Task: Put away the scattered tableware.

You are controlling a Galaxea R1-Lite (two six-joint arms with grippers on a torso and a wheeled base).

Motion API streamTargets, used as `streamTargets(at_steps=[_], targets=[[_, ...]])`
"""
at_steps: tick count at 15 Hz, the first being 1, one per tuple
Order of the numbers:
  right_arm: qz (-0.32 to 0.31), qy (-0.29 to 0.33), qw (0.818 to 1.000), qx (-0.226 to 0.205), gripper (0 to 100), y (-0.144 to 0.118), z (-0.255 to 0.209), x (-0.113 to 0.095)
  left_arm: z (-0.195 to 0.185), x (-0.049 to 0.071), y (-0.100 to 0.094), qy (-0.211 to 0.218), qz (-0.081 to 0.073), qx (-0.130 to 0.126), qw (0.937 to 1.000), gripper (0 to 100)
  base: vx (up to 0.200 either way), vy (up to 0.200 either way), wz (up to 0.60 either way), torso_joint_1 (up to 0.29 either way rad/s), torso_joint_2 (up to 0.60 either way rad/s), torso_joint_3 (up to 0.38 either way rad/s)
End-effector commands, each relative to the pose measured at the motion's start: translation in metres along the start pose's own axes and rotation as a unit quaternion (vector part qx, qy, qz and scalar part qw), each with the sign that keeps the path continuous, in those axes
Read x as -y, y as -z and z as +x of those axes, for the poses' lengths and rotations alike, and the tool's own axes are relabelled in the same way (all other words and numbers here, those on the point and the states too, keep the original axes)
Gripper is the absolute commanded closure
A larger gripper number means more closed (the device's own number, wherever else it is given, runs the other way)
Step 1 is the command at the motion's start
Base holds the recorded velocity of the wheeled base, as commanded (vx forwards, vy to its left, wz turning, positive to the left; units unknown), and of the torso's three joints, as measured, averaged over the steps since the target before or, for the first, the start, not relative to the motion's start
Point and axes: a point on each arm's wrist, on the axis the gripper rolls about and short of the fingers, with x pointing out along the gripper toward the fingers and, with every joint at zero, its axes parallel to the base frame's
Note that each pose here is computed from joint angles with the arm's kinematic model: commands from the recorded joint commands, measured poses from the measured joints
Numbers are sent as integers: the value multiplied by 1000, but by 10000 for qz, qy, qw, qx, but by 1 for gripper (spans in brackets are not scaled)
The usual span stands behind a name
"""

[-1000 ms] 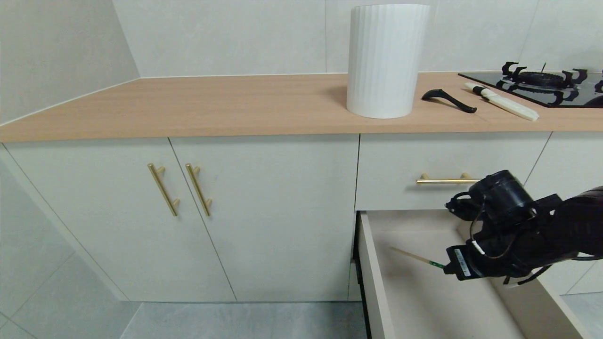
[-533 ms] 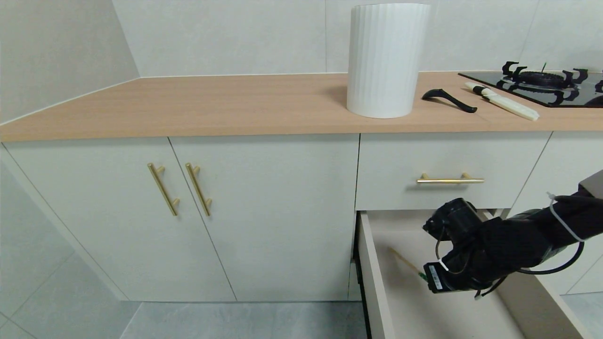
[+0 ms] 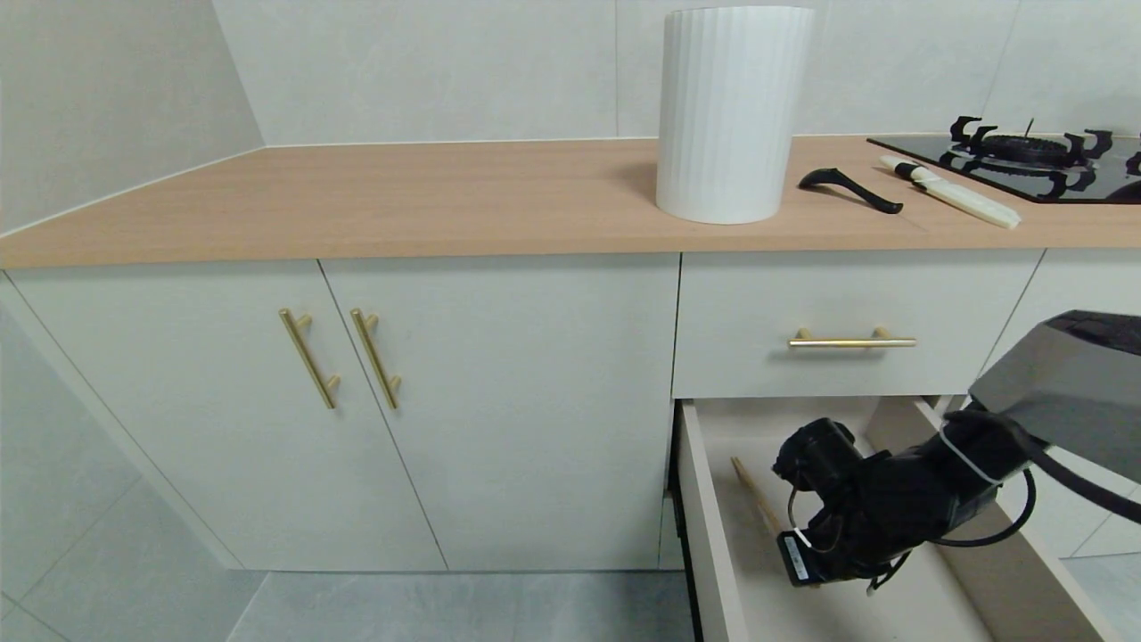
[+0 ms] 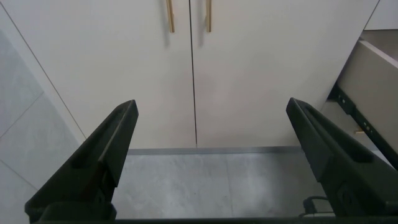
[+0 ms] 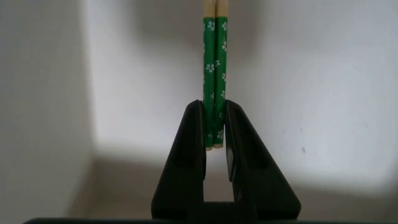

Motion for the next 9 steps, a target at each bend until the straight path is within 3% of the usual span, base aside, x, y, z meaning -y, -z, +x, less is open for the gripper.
streamTargets(at_steps=[1,9], targets=[[-32,143,9995,-278,100,9,23,0,0,0,0,-1,0,-7,10000,0,0,0,0,0,0,0],[99,154,9997,-187,100,5,23,0,0,0,0,-1,7,-7,10000,0,0,0,0,0,0,0]])
